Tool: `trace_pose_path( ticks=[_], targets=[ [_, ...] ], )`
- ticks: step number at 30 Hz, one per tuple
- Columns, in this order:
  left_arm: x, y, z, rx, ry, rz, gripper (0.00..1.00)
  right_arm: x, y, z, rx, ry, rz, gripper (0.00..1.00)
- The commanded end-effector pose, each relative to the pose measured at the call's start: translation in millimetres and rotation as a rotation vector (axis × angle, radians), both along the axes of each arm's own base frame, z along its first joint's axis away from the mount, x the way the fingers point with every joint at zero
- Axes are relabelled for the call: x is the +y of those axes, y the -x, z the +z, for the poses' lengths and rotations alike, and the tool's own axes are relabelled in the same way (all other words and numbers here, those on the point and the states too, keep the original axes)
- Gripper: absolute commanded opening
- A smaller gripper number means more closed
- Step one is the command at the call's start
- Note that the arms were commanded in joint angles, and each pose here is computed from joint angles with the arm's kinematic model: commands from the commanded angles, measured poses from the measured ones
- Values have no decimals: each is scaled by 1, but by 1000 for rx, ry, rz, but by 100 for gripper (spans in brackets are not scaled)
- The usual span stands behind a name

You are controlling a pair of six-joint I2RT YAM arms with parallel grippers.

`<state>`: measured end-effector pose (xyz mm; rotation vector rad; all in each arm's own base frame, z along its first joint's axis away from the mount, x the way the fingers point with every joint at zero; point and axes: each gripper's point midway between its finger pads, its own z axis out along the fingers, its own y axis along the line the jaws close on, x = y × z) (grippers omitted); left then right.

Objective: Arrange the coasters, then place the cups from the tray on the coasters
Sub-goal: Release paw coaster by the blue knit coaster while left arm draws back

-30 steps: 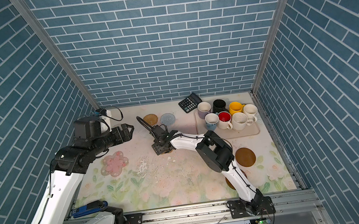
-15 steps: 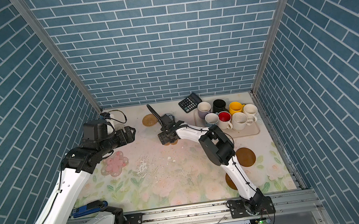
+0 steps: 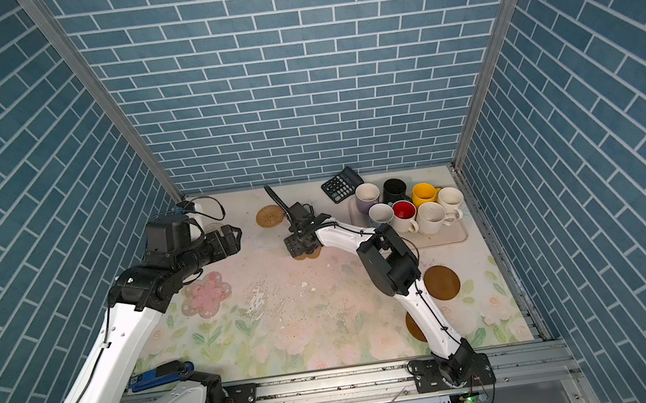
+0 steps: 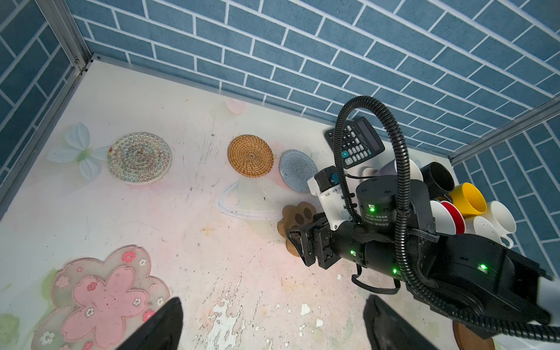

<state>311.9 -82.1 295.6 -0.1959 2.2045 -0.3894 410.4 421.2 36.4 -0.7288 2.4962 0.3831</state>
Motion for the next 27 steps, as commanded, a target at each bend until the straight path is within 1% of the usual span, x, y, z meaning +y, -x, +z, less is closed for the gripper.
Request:
trace_pose_path(
  ticks=[1, 9, 11, 14, 15, 16, 19, 23, 27],
  targets=[
    [4, 0, 0, 0, -1, 14, 95, -20, 10, -35, 89, 75, -11, 83],
    [13, 8, 18, 3, -17, 41, 95, -13, 7, 13, 34, 20, 8, 88],
    [17, 13, 25, 5, -23, 52, 95, -13, 6, 29, 13, 3, 9, 88],
    [29, 23, 33, 4, -62, 93, 95, -10, 9, 59, -20, -39, 18, 89],
    [33, 26, 34, 11, -67, 104, 95, -8, 12, 69, -29, -51, 28, 89],
    [34, 27, 34, 20, -62, 107, 95, -6, 15, 90, -55, -77, 38, 89],
    [32, 26, 33, 57, -24, 104, 94, -3, 28, 126, -104, -100, 75, 90],
    [28, 19, 30, 99, -7, 105, 94, -9, 46, 160, -143, -134, 97, 90],
    [29, 4, 24, 139, -17, 118, 93, -32, 68, 188, -192, -197, 90, 90]
  ],
)
